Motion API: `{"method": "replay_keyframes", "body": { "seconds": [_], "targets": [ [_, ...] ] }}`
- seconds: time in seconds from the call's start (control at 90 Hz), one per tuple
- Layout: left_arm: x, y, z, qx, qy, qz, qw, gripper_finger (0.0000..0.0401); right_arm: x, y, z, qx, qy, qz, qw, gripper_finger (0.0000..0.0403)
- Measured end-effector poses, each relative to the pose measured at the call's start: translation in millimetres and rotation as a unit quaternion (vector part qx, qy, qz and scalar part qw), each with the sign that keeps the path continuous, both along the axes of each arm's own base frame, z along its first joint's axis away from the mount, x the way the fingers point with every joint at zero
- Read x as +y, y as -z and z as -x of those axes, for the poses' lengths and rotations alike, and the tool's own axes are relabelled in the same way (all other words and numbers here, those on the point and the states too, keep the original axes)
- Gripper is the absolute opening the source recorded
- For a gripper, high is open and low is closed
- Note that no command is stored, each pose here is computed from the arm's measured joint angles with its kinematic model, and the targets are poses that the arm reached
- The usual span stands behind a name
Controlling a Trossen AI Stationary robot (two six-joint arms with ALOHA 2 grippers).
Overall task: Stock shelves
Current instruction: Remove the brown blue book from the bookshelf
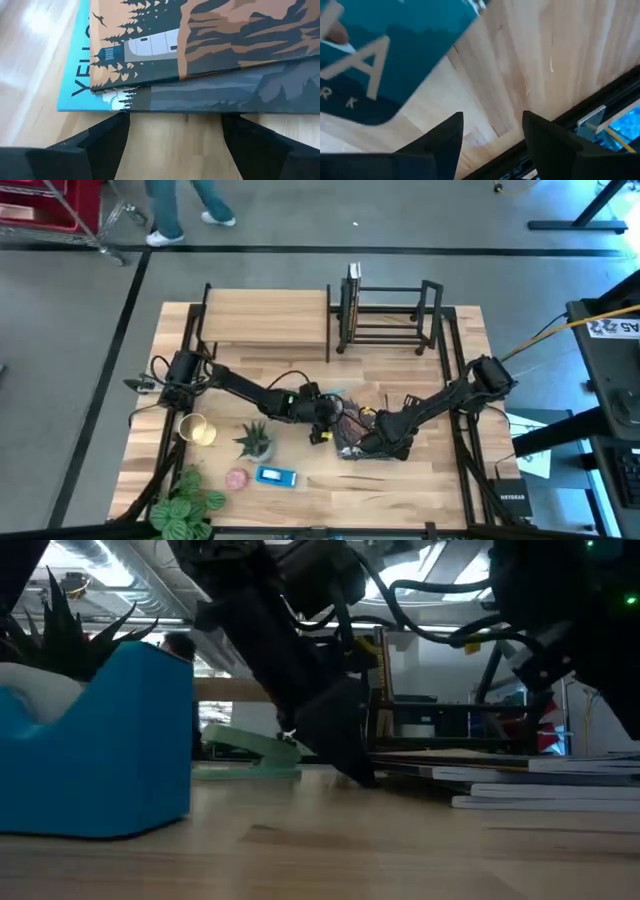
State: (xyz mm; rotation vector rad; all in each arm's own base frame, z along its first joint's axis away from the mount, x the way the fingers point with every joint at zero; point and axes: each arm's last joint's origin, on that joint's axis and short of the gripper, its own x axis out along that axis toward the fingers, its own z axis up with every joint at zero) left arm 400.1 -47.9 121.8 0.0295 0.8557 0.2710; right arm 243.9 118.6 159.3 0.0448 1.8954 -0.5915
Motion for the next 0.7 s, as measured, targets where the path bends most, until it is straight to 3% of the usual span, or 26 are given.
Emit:
{"method": "replay_keyframes", "body": {
  "seconds": [0.211,0.422,0.522,0.7],
  "targets": [
    [2.1,2.9,-6.9,-0.032,-0.001,0.007,0.999,0.0297,19.7,1.8,-3.9,-0.055,-0.051,-0.027,0.997,0.0188],
    [-1.5,15.4,-14.2,-0.063,-0.019,0.030,0.997,0.0297,24.7,2.7,-6.6,-0.078,-0.050,-0.036,0.995,0.0188],
    [-4.4,15.4,-13.8,-0.065,-0.022,0.022,0.997,0.0297,23.9,-5.3,-5.6,-0.062,-0.050,-0.025,0.997,0.0188],
    [-9.0,12.5,-14.9,-0.064,-0.015,0.012,0.998,0.0297,32.2,-29.4,-12.2,-0.116,-0.073,-0.023,0.990,0.0188]
  ]
}}
